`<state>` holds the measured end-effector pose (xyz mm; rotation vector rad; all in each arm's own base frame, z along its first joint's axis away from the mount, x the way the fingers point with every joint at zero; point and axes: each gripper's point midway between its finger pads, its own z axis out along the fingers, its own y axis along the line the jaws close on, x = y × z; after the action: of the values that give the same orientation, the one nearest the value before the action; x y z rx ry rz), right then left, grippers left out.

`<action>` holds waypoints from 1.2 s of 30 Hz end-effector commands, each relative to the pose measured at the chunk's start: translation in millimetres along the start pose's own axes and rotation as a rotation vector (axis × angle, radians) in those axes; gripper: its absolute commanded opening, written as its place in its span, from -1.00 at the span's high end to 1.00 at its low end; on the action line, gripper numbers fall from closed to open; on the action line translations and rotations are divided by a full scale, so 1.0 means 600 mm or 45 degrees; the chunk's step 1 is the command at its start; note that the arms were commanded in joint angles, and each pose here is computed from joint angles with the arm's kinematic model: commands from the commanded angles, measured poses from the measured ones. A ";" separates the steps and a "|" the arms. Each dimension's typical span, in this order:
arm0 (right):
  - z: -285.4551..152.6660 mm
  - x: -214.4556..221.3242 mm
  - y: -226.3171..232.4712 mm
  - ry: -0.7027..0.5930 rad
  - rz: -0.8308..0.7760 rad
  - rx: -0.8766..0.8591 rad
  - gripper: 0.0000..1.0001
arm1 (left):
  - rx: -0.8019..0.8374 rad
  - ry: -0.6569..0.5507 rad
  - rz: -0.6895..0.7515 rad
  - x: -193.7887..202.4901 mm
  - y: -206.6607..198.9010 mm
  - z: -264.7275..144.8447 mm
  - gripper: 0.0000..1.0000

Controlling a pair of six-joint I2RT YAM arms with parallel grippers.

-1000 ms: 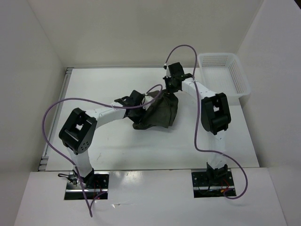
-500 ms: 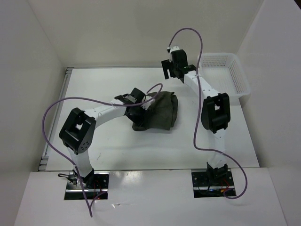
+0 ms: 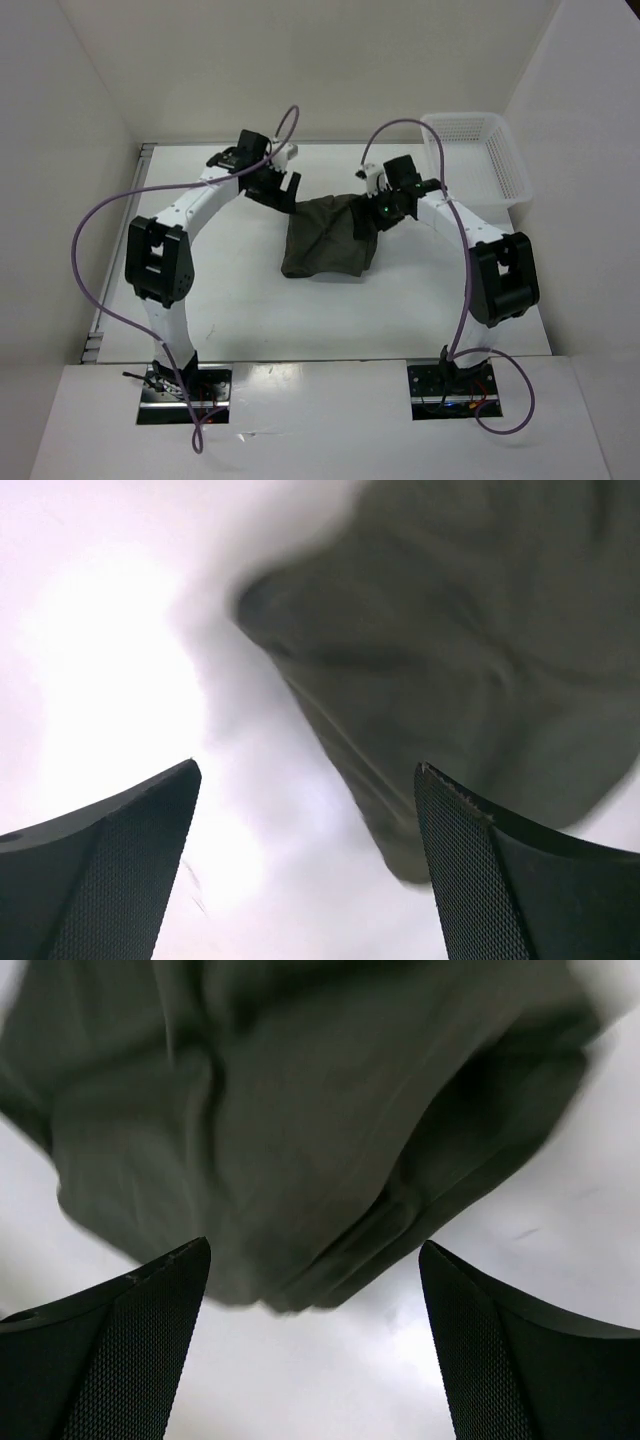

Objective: Fold and stack the shorts
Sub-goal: Fold the shorts

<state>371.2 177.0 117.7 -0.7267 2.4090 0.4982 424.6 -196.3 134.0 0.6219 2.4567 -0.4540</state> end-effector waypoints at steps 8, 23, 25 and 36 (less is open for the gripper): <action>-0.001 0.107 0.067 0.154 0.215 -0.312 -0.79 | 0.226 0.058 -0.099 -0.013 0.029 0.108 -0.90; 0.057 0.124 0.075 0.138 0.376 -0.391 -0.21 | 0.255 0.107 -0.133 0.011 0.041 0.148 0.09; 0.070 0.123 0.072 0.137 0.419 -0.389 0.12 | 0.243 0.109 -0.132 0.012 0.044 0.149 0.19; 0.043 0.181 0.009 0.210 0.345 -0.321 1.00 | -0.020 0.018 -0.151 -0.032 0.148 0.124 0.97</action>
<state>304.8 181.6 35.7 -0.5150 2.6456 0.9533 484.8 -192.7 63.6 0.5482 2.5585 -0.6245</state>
